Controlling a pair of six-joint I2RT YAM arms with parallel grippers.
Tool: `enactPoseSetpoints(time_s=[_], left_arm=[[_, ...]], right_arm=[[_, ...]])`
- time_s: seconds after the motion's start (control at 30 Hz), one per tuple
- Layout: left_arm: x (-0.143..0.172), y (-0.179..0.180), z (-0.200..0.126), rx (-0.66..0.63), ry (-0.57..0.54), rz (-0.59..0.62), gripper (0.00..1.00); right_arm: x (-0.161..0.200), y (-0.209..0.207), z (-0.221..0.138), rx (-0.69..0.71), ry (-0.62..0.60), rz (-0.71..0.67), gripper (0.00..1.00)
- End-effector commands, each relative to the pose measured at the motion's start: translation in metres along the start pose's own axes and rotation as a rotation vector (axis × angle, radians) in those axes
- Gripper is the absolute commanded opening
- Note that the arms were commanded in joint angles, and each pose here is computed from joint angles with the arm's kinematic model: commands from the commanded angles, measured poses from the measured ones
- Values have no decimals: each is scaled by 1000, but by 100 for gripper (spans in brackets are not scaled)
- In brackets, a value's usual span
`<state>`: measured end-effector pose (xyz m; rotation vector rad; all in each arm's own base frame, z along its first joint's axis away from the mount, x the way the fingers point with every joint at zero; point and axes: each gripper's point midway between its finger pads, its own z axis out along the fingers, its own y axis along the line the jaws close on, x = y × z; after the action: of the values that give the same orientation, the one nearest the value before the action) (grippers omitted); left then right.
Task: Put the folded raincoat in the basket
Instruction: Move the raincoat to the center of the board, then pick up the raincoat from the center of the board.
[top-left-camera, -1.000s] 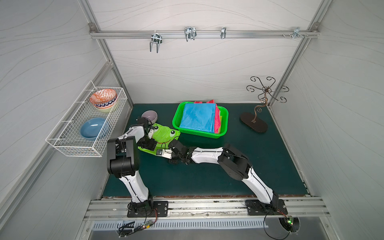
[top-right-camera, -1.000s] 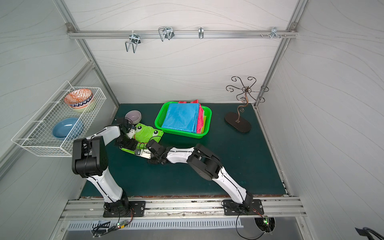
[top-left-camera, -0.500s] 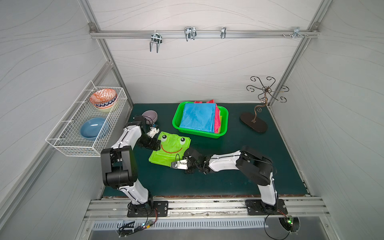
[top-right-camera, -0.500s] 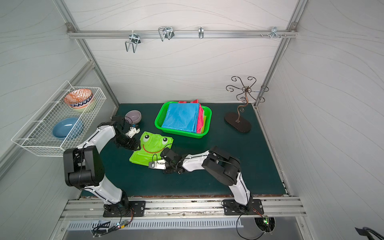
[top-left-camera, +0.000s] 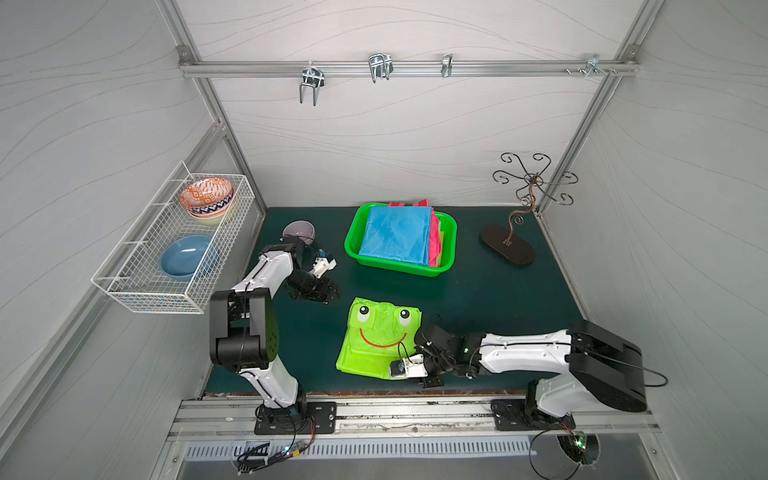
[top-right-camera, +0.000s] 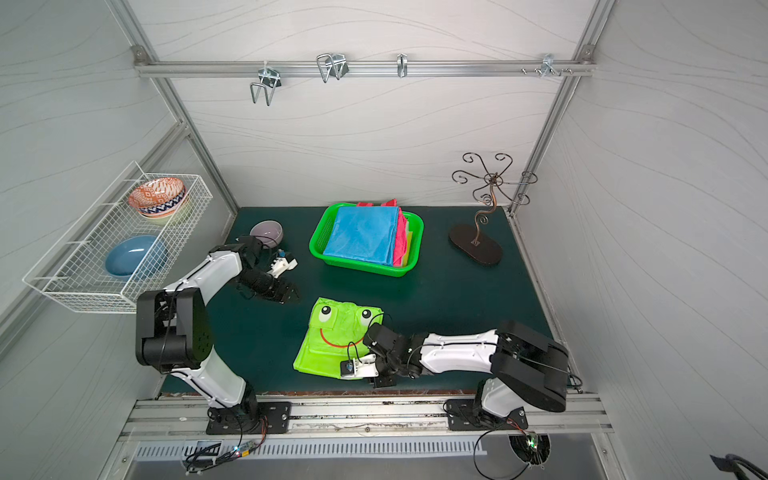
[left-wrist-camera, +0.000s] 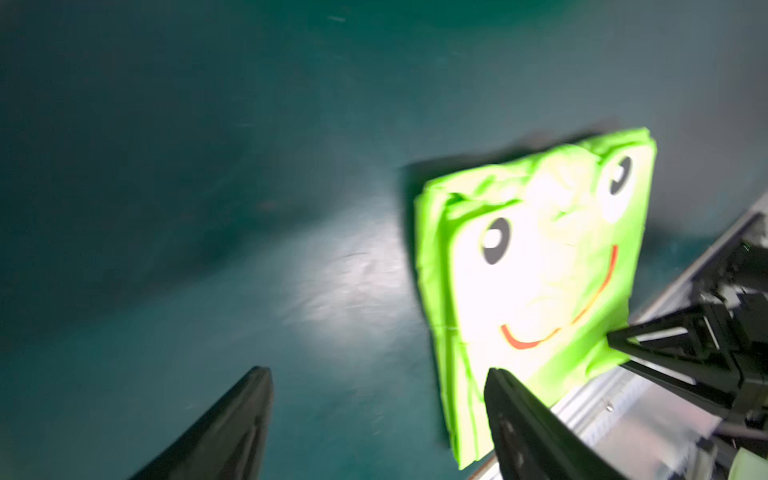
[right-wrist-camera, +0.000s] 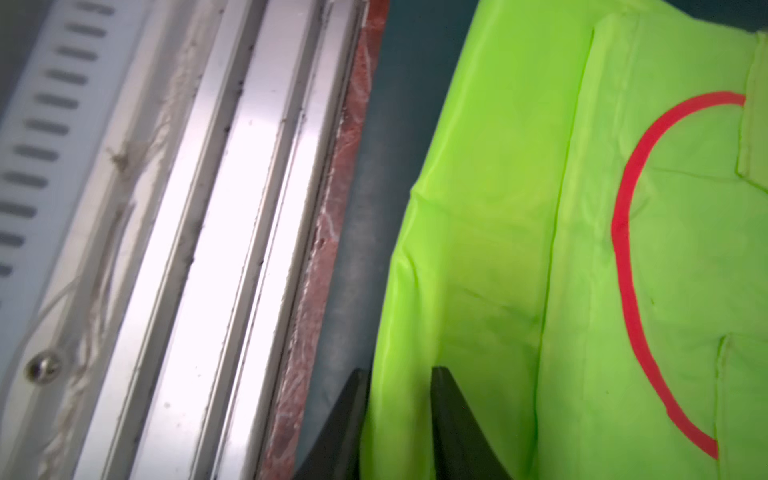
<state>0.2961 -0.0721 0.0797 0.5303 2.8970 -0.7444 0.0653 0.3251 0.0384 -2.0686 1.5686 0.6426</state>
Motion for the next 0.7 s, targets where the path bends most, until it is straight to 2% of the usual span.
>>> enactPoseSetpoints(time_s=[0.0,0.13,0.2,0.23,0.3,0.37,0.47,0.53,0.6,0.67], left_arm=[[5,-34,17,118,45,14,85],[27,-51,34,145,151,65,85],[36,-48,40,122,183,94,85],[38,-43,42,101,195,99,85],[41,-36,44,72,223,107,85],[43,-40,45,99,240,111,86],[50,-48,56,127,274,141,86],[56,-52,65,134,320,149,85],[60,-54,70,151,362,131,83],[62,-55,73,167,375,130,81]], right_arm=[[1,-1,-17,18,-33,142,44],[-12,-32,-52,137,-141,337,66],[-6,-52,-68,202,-181,518,83],[-1,-60,-73,216,-192,604,85],[9,-73,-81,178,-213,803,84],[17,-85,-83,148,-226,997,83],[17,-83,-73,19,-241,1140,79],[20,-83,-66,-41,-199,1232,77],[25,-85,-64,-127,-162,1363,73],[28,-87,-64,-231,-177,1500,68]])
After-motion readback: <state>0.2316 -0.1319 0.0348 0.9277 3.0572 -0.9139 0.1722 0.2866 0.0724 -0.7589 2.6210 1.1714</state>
